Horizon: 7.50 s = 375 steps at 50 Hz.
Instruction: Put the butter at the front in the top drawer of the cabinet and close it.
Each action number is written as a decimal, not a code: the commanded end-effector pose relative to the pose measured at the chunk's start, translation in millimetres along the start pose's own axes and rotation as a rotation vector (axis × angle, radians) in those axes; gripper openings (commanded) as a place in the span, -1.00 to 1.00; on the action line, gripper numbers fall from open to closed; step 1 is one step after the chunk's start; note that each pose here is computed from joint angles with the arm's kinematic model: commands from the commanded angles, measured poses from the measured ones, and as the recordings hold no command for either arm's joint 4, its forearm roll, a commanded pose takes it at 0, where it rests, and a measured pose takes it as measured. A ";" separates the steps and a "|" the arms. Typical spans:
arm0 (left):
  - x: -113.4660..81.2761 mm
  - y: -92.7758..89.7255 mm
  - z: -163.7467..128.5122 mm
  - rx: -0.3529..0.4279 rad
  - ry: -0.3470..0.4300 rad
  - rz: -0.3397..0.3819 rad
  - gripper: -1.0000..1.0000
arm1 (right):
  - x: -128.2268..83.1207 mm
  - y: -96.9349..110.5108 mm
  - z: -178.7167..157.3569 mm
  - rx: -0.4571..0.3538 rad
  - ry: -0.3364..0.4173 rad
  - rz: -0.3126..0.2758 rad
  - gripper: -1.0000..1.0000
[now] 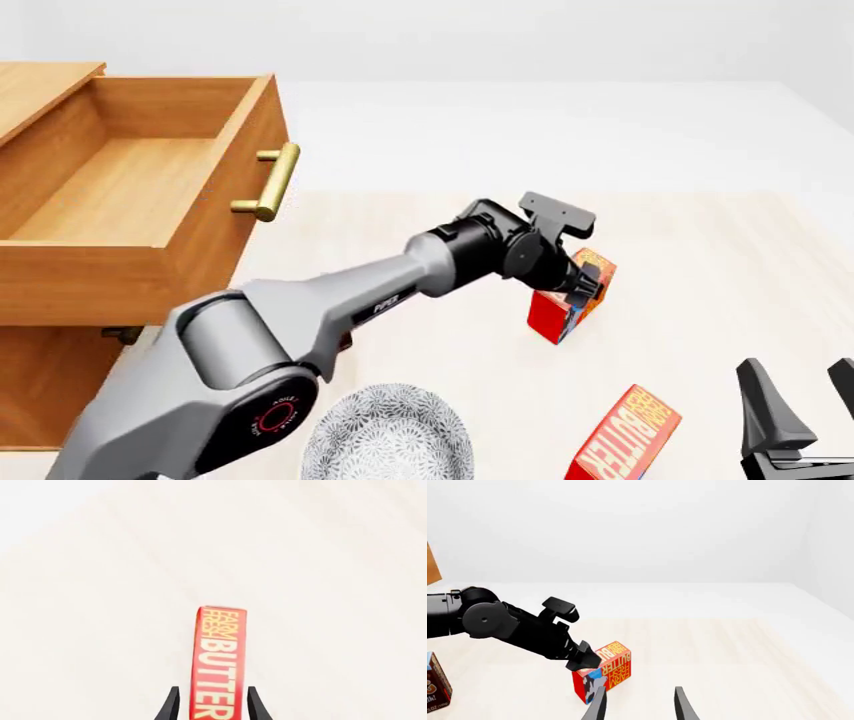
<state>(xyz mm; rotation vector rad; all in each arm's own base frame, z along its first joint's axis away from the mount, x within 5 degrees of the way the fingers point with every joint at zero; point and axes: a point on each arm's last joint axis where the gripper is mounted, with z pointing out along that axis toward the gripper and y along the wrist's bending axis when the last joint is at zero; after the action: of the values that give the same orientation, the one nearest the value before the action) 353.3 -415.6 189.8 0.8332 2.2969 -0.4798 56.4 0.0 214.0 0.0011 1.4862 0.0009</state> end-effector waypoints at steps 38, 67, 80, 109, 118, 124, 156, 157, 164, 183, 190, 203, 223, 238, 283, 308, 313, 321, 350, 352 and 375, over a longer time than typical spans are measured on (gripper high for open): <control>29.0 -10.4 69.8 0.002 0.080 -0.020 1.00 | 0.0 0.0 0.0 0.000 0.000 0.000 1.00; -10.9 -22.0 -30.3 0.028 -0.012 0.003 -1.00 | 0.0 0.0 0.0 0.000 0.000 0.000 1.00; -24.3 -20.3 -89.8 0.031 -0.049 0.018 -1.00 | 0.0 0.0 0.0 0.000 0.000 0.000 1.00; -51.1 19.1 -209.4 -0.034 -0.081 0.031 -1.00 | 0.0 0.0 0.0 0.000 -0.001 0.000 1.00; -50.7 48.6 -241.3 -0.089 -0.077 0.013 -1.00 | 0.0 0.0 0.0 0.000 -0.001 0.000 1.00; -53.4 62.1 -260.1 -0.116 -0.086 0.003 -1.00 | 0.0 0.0 0.0 0.000 -0.001 0.000 1.00; -44.9 116.1 -382.1 -0.270 -0.147 -0.080 -1.00 | 0.0 0.0 0.0 0.000 0.000 0.000 1.00; -44.3 116.7 -383.4 -0.272 -0.144 -0.080 -1.00 | 0.0 0.0 0.0 0.000 0.000 0.000 1.00; -39.1 125.9 -400.3 -0.305 -0.146 -0.096 -1.00 | 0.0 0.0 0.0 0.000 -0.001 0.000 1.00; -14.7 149.9 -428.8 -0.391 -0.148 -0.184 -1.00 | 0.0 0.0 0.0 0.000 0.000 0.000 1.00; -7.0 154.6 -437.6 -0.415 -0.151 -0.205 -1.00 | 0.0 0.0 0.0 0.000 0.000 0.000 1.00; 8.8 167.1 -455.2 -0.477 -0.153 -0.246 -1.00 | 0.0 0.0 0.0 0.000 -0.001 0.000 1.00; 36.9 190.5 -482.9 -0.596 -0.163 -0.367 -1.00 | 0.0 0.0 0.0 0.000 0.000 0.000 1.00; 50.0 192.6 -472.3 -0.598 -0.182 -0.425 -1.00 | 0.0 0.0 0.0 0.000 0.000 0.000 1.00; 72.7 240.6 -396.1 -0.595 -0.129 -0.527 -1.00 | 0.0 0.0 0.0 0.000 0.000 0.000 1.00; 80.1 252.2 -380.5 -0.601 -0.119 -0.536 -1.00 | 0.0 0.0 0.0 0.000 0.000 0.000 1.00; 82.8 253.3 -381.0 -0.607 -0.118 -0.536 -1.00 | 0.0 0.0 0.0 0.000 0.000 0.000 1.00; 90.0 256.6 -380.7 -0.618 -0.107 -0.537 -1.00 | 0.0 0.0 0.0 0.000 0.000 0.000 1.00; 99.5 256.5 -371.6 -0.613 -0.098 -0.548 -1.00 | 0.0 0.0 0.0 0.000 -0.001 0.000 1.00; 99.6 256.1 -371.0 -0.612 -0.097 -0.548 -1.00 | 0.0 0.0 0.0 0.000 0.000 0.000 1.00; 102.3 257.1 -364.1 -0.605 -0.083 -0.548 1.00 | 0.0 0.0 0.0 0.000 0.000 0.000 1.00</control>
<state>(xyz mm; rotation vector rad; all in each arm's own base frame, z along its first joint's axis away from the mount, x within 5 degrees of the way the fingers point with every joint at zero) 301.3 8.8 360.6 -0.1300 2.3611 -0.0238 56.4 0.0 214.0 0.0011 1.4861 0.0009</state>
